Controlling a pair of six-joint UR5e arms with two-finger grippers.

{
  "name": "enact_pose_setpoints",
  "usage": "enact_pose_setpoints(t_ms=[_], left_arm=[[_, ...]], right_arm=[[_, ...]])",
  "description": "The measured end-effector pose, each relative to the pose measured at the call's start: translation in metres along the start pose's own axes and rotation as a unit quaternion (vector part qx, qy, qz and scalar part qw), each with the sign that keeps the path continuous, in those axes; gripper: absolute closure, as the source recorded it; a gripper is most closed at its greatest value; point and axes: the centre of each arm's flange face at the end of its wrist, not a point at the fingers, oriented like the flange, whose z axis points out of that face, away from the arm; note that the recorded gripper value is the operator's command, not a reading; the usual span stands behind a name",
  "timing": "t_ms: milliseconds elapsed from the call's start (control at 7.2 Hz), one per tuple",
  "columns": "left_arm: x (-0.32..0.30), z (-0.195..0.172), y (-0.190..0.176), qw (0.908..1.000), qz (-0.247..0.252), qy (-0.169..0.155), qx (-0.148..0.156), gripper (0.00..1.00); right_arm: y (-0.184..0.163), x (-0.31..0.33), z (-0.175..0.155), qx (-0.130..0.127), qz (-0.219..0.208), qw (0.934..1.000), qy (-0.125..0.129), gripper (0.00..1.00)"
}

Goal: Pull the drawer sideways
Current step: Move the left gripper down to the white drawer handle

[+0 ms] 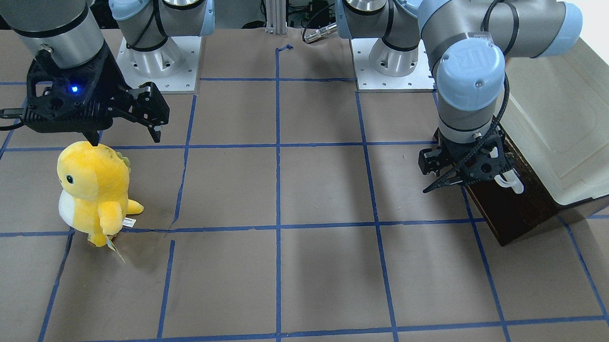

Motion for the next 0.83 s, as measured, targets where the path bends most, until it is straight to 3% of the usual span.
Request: enact_pose_setpoints(t_ms=[417, 833], left_arm=[[0.015, 0.058, -0.015, 0.9945, -0.035, -0.095, -0.029, 0.00], [0.022, 0.075, -0.022, 0.9882, -0.044, -0.144, -0.027, 0.00]], right_arm=[[0.000, 0.000, 0.000, 0.000, 0.000, 1.0000, 0.000, 0.00], [0.000, 0.000, 0.000, 0.000, 0.000, 1.0000, 0.000, 0.00]])
